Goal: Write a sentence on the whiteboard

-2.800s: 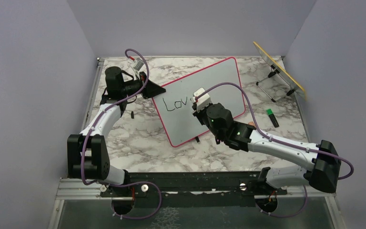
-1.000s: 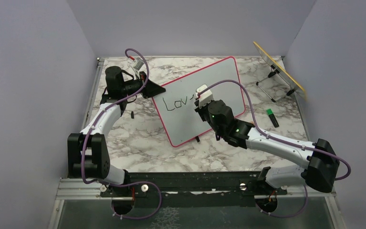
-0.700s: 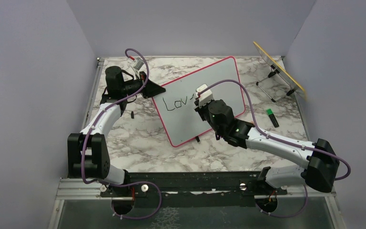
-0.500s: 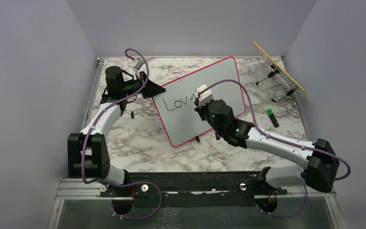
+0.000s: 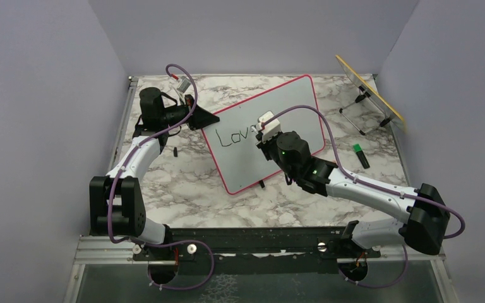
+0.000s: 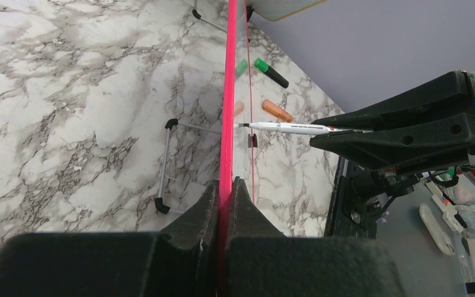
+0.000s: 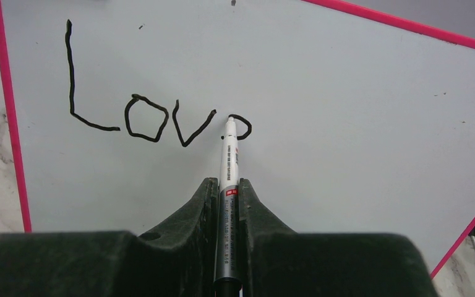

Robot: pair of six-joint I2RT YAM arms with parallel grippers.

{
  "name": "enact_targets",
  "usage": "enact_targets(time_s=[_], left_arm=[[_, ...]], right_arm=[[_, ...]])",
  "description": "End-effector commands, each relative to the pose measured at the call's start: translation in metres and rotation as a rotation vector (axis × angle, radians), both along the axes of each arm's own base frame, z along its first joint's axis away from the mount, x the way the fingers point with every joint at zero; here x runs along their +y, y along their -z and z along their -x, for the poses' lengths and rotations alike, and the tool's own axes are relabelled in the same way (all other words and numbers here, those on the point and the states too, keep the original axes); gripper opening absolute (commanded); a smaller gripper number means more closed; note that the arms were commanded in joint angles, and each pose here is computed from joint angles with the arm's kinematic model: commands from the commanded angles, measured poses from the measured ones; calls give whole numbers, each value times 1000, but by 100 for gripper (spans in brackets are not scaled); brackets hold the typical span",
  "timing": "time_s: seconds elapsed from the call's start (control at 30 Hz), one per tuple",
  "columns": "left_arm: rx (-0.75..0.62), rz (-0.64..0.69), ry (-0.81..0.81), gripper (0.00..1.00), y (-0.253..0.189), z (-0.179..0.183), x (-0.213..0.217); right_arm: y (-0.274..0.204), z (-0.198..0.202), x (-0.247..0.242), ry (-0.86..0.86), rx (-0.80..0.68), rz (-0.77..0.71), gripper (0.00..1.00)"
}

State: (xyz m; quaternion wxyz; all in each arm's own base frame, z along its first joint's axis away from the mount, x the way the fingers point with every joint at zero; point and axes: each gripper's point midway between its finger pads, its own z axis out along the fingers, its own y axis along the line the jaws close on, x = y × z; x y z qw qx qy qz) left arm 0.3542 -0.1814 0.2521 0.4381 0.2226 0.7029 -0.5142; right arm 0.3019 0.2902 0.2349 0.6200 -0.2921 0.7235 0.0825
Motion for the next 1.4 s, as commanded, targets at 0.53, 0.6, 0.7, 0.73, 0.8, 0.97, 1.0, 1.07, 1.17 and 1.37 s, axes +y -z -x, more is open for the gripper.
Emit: enact_targets(time_s=[0.53,0.6,0.7,0.73,0.8,0.97,1.0,1.07,1.17,1.37], left_arm=[[47,-48,6,0,31,0,-1],[49,-47,9,0,31,0,-2],[46,-48,9,0,31,0,-2],[46,-48,10,0,31,1,-2],[48,-48,8,0,31,0,-2],[47,-47,12,0,31,1,-2],[47,-48,9,0,31,1,-2],[46,-48,10,0,31,1,-2],[48,-48,11,0,31,1,-2],[49,-47,13,0,32,0,-2]], right_arm=[[27,14,-12,-31,94,89,1],[28,12,-14,-20,88,100,1],[32,12,-21,-1,94,132,1],[32,12,-22,1,91,135,1],[32,12,-24,6,89,143,1],[32,9,-29,35,77,153,1],[32,8,-31,43,74,154,1],[30,6,-33,59,67,148,1],[25,2,-34,74,49,126,1],[18,-2,-36,96,27,86,1]])
